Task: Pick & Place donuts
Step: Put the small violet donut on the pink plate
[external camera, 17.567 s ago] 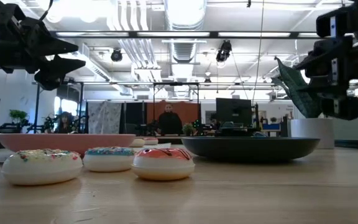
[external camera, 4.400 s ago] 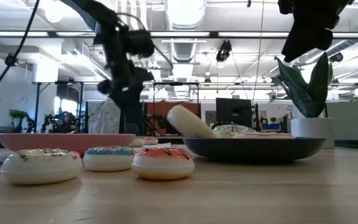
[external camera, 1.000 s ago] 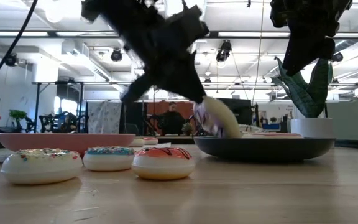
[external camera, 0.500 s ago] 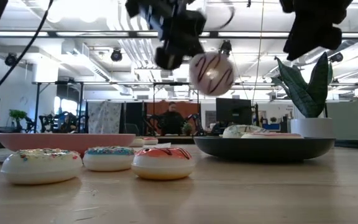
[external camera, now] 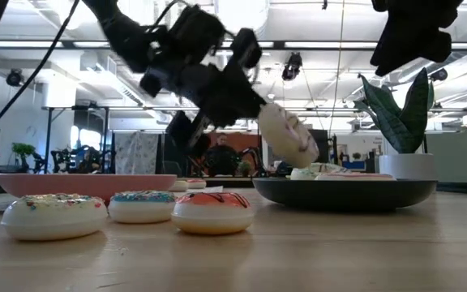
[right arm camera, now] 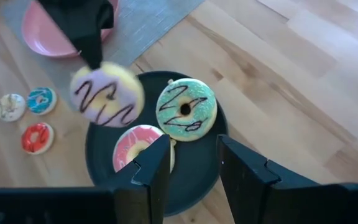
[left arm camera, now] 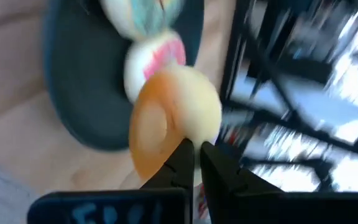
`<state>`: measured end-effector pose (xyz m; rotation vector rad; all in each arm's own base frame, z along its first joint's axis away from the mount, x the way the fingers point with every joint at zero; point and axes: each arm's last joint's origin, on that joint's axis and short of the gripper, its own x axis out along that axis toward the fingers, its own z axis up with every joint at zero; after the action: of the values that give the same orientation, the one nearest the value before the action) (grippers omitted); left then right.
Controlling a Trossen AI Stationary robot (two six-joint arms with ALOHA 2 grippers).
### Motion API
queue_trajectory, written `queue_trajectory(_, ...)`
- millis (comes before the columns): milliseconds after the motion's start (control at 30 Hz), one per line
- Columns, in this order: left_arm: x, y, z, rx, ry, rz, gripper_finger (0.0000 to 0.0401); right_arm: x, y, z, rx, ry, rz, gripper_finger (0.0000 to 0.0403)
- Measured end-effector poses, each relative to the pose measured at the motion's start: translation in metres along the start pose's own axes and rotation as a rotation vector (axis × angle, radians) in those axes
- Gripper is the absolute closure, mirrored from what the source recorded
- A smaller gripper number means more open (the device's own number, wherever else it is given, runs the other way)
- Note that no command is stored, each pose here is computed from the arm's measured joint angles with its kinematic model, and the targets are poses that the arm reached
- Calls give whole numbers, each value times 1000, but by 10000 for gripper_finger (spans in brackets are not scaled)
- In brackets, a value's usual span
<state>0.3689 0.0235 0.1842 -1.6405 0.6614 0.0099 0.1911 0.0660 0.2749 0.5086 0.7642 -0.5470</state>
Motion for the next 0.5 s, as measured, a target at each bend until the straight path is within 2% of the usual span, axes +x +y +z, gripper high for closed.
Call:
queue_trajectory(200, -4, 20, -6, -71, -123, 20, 401, 5, 2, -2, -26, 10, -19, 280)
queue_trajectory(300, -4, 19, -5, -63, -164, 4, 401, 6, 3, -2, -33, 11, -21, 280)
queue_trajectory(500, -2, 17, -8, -53, -158, -2, 401, 6, 2, -2, -37, 13, -24, 280)
